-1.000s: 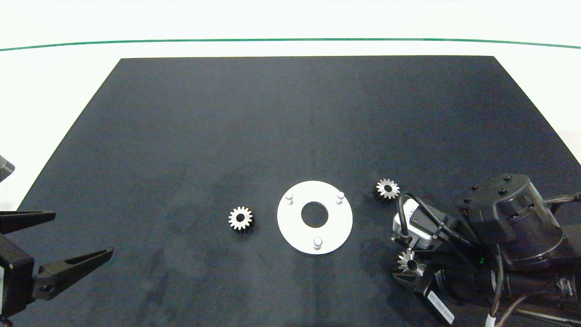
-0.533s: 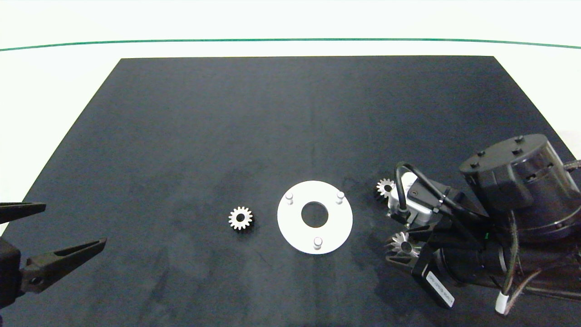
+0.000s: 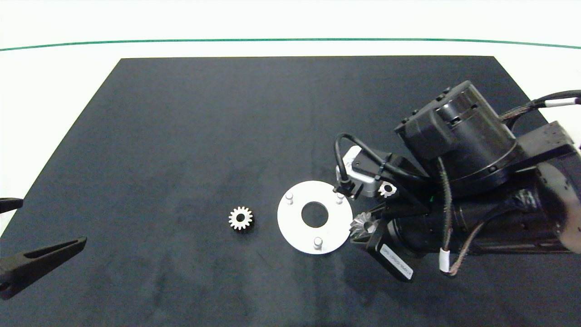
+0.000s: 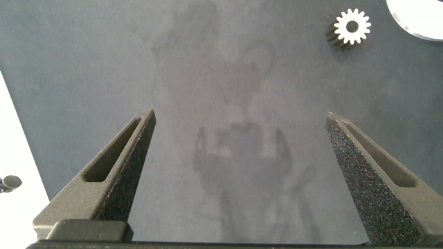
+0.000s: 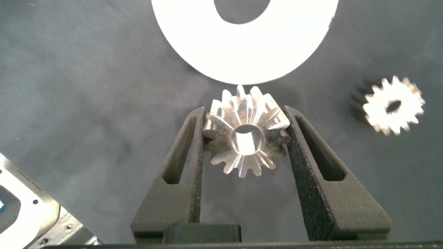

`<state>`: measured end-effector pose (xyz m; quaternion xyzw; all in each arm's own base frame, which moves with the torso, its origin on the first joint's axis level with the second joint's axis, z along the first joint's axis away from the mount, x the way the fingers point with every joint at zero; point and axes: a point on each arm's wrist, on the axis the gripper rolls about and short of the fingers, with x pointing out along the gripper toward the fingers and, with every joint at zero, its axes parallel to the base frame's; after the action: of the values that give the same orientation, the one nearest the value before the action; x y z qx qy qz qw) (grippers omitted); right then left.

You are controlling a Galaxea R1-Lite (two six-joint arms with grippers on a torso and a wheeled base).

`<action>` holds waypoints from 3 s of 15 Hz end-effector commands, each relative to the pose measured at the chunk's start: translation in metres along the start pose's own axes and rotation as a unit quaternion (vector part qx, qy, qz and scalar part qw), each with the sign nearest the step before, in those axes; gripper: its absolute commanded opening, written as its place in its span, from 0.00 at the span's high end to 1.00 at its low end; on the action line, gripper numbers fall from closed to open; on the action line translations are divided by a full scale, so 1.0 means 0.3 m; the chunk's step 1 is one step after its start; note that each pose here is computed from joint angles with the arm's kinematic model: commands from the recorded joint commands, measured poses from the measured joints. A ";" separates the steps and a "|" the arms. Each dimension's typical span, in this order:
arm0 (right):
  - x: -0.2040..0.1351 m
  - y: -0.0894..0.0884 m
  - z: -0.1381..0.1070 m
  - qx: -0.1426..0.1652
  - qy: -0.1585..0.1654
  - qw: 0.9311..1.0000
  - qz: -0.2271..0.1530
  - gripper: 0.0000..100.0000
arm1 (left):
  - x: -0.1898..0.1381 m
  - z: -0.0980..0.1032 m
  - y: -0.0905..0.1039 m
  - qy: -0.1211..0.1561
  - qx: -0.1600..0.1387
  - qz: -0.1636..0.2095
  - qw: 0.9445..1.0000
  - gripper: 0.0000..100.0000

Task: Install three planetary gears onto the carrier pins

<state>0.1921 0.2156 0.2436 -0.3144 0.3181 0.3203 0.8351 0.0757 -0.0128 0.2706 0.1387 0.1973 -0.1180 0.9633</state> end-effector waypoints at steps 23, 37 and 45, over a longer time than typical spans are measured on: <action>0.190 0.108 0.119 -0.047 0.032 0.998 0.013 0.99 | 0.001 0.002 -0.001 0.000 0.002 -0.003 1.000 0.00; 0.195 0.115 0.121 -0.051 0.039 0.998 0.004 0.99 | 0.000 0.002 -0.001 0.000 0.002 -0.003 1.000 0.00; 0.216 0.121 0.123 -0.052 0.042 0.998 0.005 0.00 | 0.001 0.003 -0.001 0.000 0.002 -0.003 1.000 0.00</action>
<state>0.2164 0.2860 0.2071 -0.3670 0.3363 0.3267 0.8034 0.0760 -0.0134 0.2716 0.1392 0.1953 -0.1212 0.9632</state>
